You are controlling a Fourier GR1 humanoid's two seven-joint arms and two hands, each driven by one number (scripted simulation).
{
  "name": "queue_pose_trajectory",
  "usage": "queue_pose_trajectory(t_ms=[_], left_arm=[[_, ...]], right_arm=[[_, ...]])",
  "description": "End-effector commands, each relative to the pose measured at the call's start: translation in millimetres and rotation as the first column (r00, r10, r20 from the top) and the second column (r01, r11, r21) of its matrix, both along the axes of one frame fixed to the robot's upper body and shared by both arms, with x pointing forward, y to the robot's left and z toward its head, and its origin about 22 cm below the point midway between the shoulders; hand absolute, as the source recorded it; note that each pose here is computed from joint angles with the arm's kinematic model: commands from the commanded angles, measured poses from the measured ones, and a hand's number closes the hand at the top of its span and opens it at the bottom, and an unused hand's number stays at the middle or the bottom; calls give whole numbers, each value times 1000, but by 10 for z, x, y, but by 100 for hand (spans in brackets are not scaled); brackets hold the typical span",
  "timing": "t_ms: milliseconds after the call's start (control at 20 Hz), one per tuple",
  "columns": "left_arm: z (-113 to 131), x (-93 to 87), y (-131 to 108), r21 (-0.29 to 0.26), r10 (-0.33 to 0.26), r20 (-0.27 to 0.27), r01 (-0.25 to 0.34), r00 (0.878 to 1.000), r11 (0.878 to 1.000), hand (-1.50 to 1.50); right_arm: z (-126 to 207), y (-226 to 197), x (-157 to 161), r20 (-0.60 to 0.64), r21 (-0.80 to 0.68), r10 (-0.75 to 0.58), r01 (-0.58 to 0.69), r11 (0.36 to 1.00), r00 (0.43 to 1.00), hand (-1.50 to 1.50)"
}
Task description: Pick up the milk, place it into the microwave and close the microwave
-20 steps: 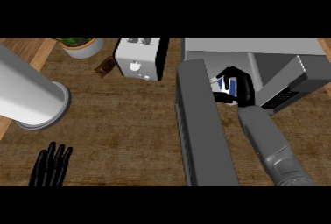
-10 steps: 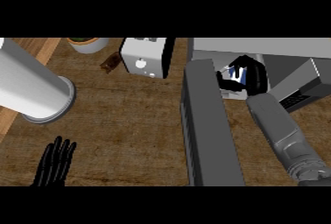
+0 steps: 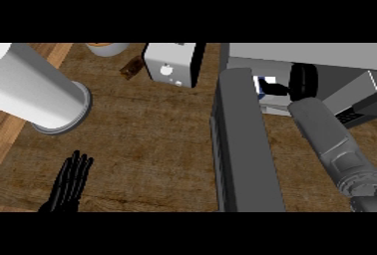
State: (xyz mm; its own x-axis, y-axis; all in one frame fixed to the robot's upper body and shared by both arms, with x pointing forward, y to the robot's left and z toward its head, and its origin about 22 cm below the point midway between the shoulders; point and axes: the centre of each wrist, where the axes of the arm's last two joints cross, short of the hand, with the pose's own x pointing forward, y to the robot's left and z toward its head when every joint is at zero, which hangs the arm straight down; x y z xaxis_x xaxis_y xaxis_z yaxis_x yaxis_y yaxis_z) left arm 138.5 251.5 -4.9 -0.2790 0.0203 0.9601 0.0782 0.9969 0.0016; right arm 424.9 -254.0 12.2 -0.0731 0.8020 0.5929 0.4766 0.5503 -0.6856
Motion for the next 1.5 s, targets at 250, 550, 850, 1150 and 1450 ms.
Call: queue_pose_trajectory(t_ms=[250, 550, 850, 1150, 1450], left_arm=[[-15, -20, -74, 20, -41, -3, 41, 999, 999, -150], [69, 75, -52, -5, -42, 29, 42, 999, 999, -150], [-66, 67, -293, -26, -52, 14, 52, 999, 998, -150], [-24, 138, -344, -7, -91, 33, 91, 995, 996, -150], [61, 130, -409, 3, -80, 33, 80, 996, 997, -150]], right_arm=[[-23, 79, 2, -60, -36, 50, -53, 998, 997, -150], [21, 132, 32, -61, 80, 177, -172, 982, 982, -150], [-304, 202, -154, -17, 198, 257, -249, 948, 966, -150], [-404, 33, -241, -19, 285, 270, -254, 924, 963, -150], [-794, -63, -555, 13, 390, 284, -266, 881, 959, -150]])
